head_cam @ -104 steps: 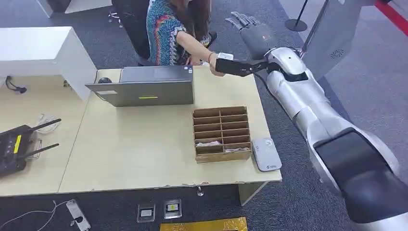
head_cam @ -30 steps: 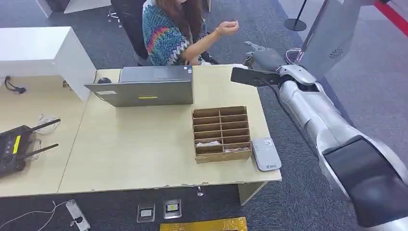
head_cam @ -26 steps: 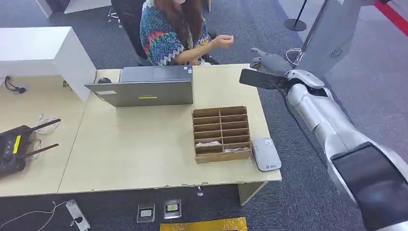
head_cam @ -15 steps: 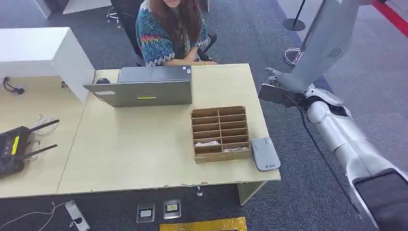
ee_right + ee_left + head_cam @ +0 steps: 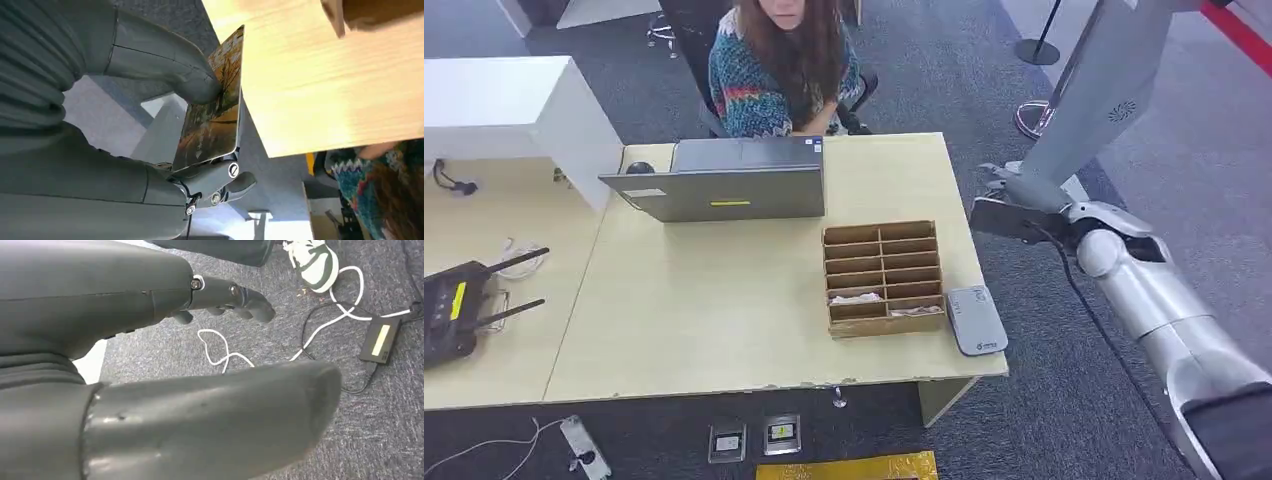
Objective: Pass the card to the sensor for recognition and then transmit it.
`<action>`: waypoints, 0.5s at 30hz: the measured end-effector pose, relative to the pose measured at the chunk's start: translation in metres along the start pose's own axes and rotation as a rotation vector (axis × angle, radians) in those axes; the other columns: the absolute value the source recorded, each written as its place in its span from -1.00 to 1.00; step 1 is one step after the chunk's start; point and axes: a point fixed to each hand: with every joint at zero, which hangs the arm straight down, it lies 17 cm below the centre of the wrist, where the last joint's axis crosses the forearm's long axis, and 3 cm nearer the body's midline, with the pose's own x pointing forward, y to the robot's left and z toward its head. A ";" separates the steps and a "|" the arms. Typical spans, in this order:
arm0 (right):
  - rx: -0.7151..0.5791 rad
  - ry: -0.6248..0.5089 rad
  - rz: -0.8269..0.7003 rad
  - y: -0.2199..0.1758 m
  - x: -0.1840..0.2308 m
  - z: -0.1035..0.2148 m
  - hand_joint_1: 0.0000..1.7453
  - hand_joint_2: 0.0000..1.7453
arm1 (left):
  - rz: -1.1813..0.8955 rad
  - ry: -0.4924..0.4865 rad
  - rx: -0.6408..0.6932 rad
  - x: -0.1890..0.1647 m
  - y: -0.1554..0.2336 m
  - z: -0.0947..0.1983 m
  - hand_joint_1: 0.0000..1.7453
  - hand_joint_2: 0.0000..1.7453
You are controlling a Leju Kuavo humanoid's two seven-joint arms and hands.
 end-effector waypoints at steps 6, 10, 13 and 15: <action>0.043 0.006 -0.010 0.026 0.004 0.015 1.00 1.00 | -0.004 0.000 0.001 0.000 0.002 0.000 -1.00 -1.00; 0.069 0.004 -0.016 0.040 0.009 0.021 1.00 1.00 | -0.011 -0.003 0.001 0.000 0.003 -0.001 -1.00 -1.00; 0.076 -0.008 -0.019 0.044 0.015 0.026 1.00 1.00 | -0.012 -0.002 0.001 0.000 0.003 -0.001 -1.00 -1.00; 0.088 -0.014 -0.022 0.049 0.018 0.028 1.00 1.00 | -0.013 -0.003 0.001 0.000 0.003 -0.001 -1.00 -1.00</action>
